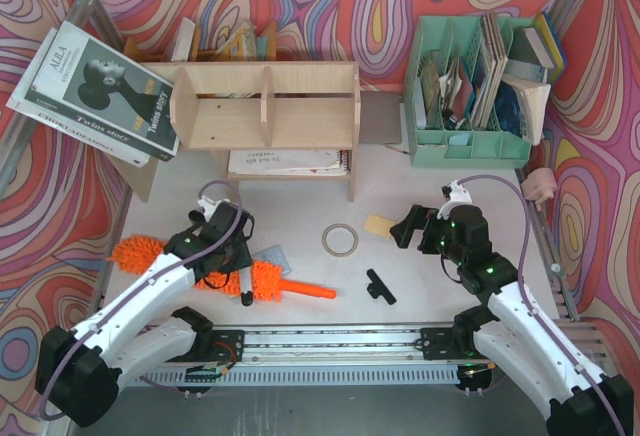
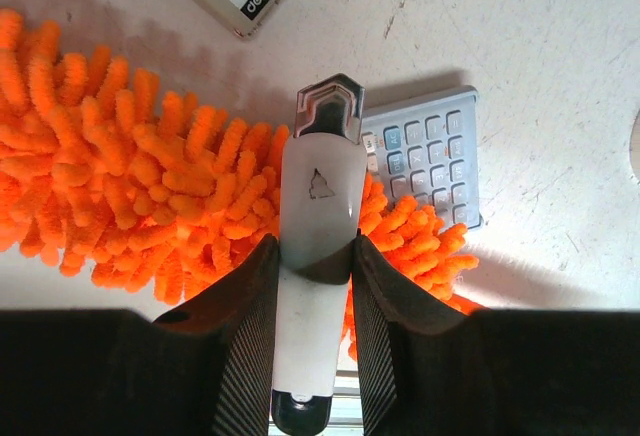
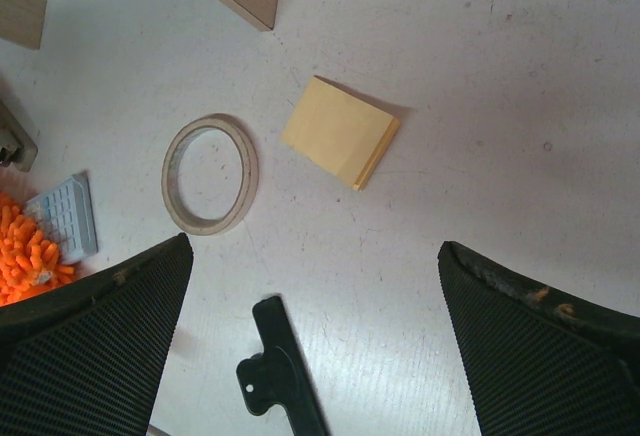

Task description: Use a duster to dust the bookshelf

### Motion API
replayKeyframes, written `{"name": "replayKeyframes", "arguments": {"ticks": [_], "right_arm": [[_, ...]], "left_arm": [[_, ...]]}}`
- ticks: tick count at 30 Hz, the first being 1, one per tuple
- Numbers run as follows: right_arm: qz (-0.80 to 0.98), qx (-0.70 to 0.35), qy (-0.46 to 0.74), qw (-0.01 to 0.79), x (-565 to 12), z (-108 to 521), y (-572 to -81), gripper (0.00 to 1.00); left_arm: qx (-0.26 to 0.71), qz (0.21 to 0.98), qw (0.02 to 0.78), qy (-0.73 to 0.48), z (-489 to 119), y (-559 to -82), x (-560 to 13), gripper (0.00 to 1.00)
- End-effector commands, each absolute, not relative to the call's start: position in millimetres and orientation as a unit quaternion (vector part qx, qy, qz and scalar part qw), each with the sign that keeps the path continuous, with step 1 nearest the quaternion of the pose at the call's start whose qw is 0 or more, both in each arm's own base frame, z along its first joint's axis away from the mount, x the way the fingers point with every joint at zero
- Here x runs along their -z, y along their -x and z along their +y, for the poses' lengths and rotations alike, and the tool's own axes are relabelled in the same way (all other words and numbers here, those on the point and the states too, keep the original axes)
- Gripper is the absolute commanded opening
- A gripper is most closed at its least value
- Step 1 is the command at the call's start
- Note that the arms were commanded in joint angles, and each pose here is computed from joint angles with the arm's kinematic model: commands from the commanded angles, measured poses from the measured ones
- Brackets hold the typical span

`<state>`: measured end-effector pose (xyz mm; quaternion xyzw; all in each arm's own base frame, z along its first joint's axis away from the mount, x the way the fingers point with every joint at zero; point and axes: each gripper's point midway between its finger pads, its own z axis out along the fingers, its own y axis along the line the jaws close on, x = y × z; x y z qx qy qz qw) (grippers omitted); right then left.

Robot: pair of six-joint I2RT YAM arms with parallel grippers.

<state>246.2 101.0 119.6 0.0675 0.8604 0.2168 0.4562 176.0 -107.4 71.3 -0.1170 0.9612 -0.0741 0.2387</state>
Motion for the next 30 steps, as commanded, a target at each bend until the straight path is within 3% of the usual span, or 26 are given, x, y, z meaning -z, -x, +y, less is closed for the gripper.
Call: {"name": "replayKeyframes", "arguments": {"ticks": [1,9,19,30], "right_arm": [[0.848,-0.221,-0.061,0.478,-134,102,-251,0.99],[0.847,-0.220,-0.061,0.479,-134,102,-251,0.99],[0.845,-0.221,-0.063,0.483,-136,101,-250,0.99],[0.842,-0.223,-0.063,0.487,-138,101,-249,0.99]], "left_arm": [[0.069,0.953,0.262,0.137,-102,-180,-87,0.34],[0.077,0.922,0.303,0.230,-96,-192,-110,0.36],[0.190,0.846,0.337,0.368,-131,-240,-121,0.31],[0.223,0.840,0.334,0.365,-184,-263,-120,0.32]]}}
